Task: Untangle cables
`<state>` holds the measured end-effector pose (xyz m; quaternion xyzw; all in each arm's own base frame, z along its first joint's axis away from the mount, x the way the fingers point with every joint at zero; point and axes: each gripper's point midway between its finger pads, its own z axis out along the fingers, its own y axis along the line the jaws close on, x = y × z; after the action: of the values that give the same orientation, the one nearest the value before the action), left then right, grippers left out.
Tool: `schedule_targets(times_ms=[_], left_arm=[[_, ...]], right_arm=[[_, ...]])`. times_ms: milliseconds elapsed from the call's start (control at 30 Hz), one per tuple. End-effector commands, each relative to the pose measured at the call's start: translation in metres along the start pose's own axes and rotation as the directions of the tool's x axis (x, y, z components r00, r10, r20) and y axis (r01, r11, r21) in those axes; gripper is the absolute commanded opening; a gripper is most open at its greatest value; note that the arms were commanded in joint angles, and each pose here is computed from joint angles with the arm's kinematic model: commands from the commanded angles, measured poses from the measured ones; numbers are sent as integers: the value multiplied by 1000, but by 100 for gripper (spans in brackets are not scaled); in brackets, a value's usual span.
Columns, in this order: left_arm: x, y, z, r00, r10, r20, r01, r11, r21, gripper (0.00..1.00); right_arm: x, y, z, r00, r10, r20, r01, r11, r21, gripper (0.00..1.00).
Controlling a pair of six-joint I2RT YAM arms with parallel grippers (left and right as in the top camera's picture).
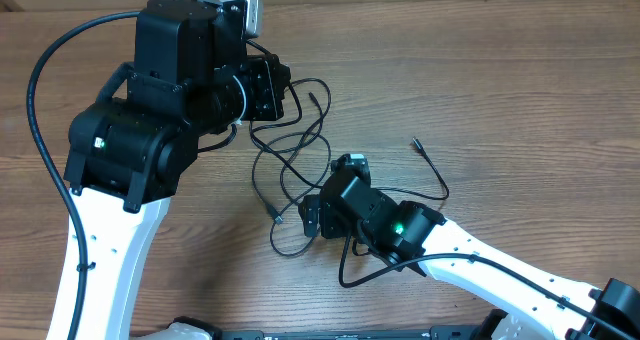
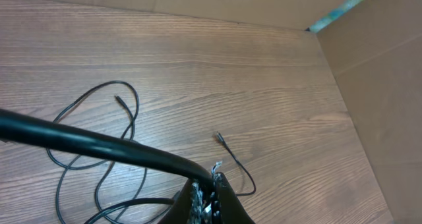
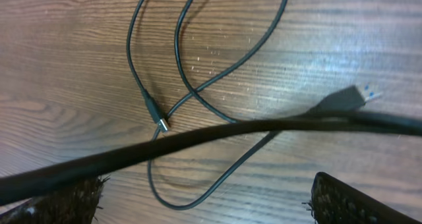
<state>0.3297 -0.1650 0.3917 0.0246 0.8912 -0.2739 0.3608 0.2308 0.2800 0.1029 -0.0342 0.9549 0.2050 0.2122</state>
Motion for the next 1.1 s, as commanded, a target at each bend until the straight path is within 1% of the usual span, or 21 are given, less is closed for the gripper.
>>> schedule_targets(times_ms=[0,100,267,333,467,567,600,633,667,700,733,767,867,933,1000,1033,1067], left_arm=[[-12,-2,-13,998,23,57,-23,1000,-4,4],[-15,-4,-13,997,27,71,-28,1000,2,4],[-20,-6,-13,995,33,91,-34,999,11,4],[-20,-6,-13,995,33,90,-34,999,10,4],[-19,-6,-13,996,33,87,-33,999,9,4],[-19,-6,-13,996,32,87,-33,999,9,4],[-19,-6,-13,996,32,88,-33,999,9,4],[-19,-6,-13,996,32,89,-33,999,10,4],[-19,-6,-13,996,32,89,-33,999,10,4],[-19,-6,-13,996,32,88,-33,999,9,4],[-19,-6,-13,996,31,86,-32,999,8,4],[-18,-6,-13,996,31,84,-31,999,8,4],[-15,-4,-13,997,27,70,-27,1000,2,4],[-11,-2,-12,998,22,53,-22,1000,-5,4],[-6,1,-12,999,17,35,-16,1000,-19,4],[-3,5,-11,1000,12,26,-11,999,-39,4],[-2,6,-11,1000,11,22,-10,999,-43,4]], right_arm=[[-18,-2,-4,979,-192,73,189,981,49,100],[-21,0,-4,968,-239,82,235,971,49,100],[-26,20,-5,956,-269,116,275,961,-34,100],[-35,29,-7,938,-306,163,317,947,-52,98],[-50,44,-12,889,-383,249,411,909,-69,100],[-55,49,-14,854,-439,279,472,880,-58,100],[-56,49,-14,844,-455,284,487,872,-52,97],[-57,48,-14,832,-474,287,505,862,-38,92],[-60,45,-14,819,-495,292,520,854,-9,61],[-60,45,-15,818,-494,295,518,855,-5,37],[-62,45,-15,817,-492,300,517,856,-5,18],[-63,47,-16,816,-490,307,517,856,-6,4],[-71,52,-27,808,-477,347,513,858,-15,4],[-83,61,-49,797,-450,402,504,863,-32,4],[-96,70,-78,776,-422,469,501,864,-52,4],[-105,79,-113,748,-385,541,503,860,-84,4],[-106,84,-128,736,-371,566,513,852,-109,4]])
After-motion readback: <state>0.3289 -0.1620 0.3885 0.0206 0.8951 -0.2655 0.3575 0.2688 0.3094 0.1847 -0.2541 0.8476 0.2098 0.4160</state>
